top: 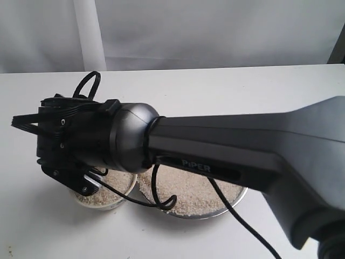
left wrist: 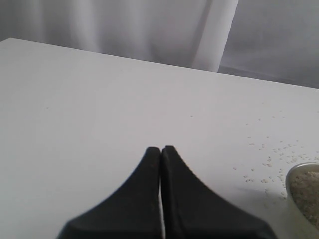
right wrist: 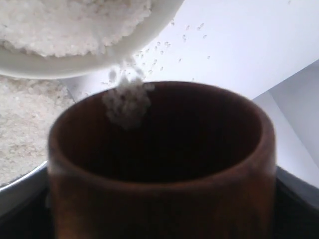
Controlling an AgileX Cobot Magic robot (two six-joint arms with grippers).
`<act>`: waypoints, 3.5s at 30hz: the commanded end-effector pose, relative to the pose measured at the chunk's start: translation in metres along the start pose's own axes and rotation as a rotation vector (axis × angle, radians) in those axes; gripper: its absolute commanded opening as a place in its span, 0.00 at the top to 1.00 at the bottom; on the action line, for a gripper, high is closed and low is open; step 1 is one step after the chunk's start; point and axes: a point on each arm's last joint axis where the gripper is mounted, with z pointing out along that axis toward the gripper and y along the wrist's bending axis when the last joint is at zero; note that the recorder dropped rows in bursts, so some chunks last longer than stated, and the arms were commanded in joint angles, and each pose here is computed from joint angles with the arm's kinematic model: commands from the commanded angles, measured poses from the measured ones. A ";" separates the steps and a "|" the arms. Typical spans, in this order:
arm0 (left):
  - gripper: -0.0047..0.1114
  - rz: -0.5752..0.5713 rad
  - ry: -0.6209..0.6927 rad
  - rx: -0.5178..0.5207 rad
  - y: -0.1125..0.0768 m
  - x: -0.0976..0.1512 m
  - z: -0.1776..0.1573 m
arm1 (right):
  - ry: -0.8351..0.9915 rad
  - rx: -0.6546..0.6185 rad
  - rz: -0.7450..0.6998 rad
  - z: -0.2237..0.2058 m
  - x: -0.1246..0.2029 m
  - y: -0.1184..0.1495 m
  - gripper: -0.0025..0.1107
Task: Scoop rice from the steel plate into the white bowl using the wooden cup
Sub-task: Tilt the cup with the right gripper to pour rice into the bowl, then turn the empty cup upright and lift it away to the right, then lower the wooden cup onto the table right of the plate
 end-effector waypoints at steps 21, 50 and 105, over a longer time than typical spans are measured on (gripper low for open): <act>0.96 -0.007 -0.011 0.005 0.000 -0.002 -0.001 | 0.009 0.037 0.014 -0.011 -0.003 -0.006 0.98; 0.96 -0.007 -0.011 0.005 0.000 -0.002 -0.001 | -0.554 0.085 1.425 -0.085 0.136 0.046 0.98; 0.96 -0.007 -0.011 0.005 0.000 -0.002 -0.001 | -0.109 0.546 2.427 0.059 0.163 0.349 0.98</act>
